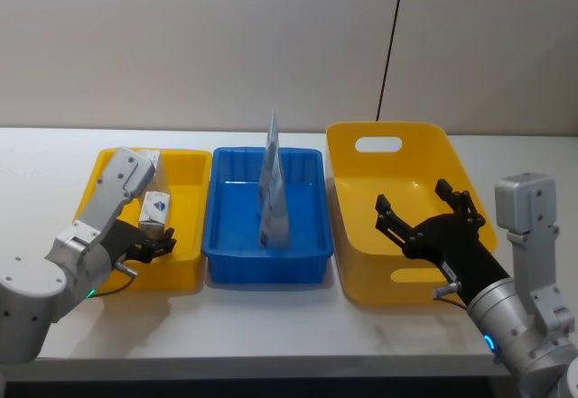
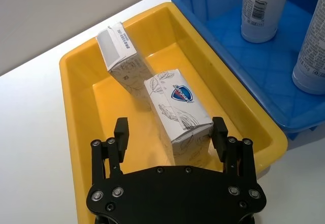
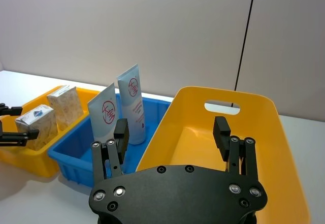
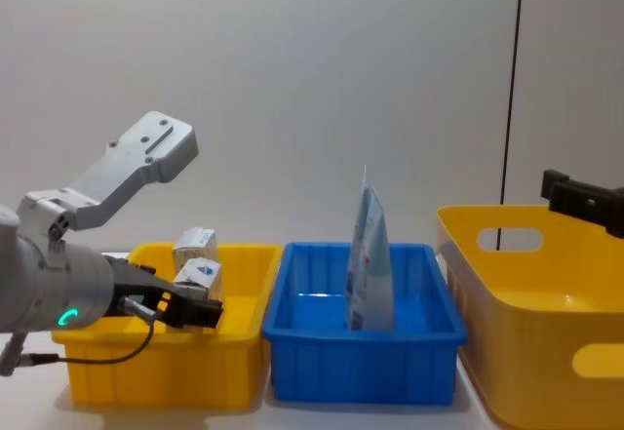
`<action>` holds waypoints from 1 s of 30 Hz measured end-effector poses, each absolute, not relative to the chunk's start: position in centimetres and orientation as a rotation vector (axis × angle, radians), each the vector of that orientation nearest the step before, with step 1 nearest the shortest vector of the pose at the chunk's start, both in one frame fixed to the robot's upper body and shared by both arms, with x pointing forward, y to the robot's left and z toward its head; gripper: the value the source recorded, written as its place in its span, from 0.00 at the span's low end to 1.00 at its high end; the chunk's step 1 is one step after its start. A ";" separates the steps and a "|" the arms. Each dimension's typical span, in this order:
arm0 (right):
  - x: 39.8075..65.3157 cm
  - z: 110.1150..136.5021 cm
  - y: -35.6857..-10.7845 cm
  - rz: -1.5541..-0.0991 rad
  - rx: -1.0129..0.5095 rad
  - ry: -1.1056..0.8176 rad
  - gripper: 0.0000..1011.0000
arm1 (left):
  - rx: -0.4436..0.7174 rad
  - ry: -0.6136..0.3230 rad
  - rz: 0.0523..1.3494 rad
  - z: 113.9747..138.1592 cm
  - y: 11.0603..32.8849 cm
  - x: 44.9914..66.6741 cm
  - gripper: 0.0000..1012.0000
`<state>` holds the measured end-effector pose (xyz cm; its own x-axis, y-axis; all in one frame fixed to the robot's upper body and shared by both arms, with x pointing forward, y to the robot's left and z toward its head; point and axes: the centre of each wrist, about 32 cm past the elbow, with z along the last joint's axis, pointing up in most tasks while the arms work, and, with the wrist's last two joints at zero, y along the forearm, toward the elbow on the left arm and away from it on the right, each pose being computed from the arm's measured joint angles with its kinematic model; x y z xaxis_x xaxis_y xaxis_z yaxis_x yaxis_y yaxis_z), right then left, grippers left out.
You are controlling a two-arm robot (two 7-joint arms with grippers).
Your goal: Bimanual collaborative sorting of washing and personal care products
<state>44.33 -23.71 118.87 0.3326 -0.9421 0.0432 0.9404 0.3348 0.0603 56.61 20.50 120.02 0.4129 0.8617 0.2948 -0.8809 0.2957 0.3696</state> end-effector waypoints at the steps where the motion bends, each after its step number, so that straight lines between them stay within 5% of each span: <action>1: 44.3 118.9 -23.7 -1.230 0.026 -0.075 0.99 | 0.520 -0.042 1.160 120.0 20.5 56.6 0.94; 18: 44.3 118.9 -23.7 -1.229 0.026 -0.075 0.99 | 0.523 -0.039 1.162 119.9 20.5 56.8 0.46; 30: 44.3 118.9 -23.7 -1.230 0.026 -0.075 0.99 | 0.523 -0.038 1.162 119.9 20.5 56.9 0.37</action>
<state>44.33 -23.71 118.87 0.3326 -0.9421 0.0432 0.9404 0.3348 0.0604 56.86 20.50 119.89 0.4112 0.8629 0.2939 -0.8804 0.2924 0.3732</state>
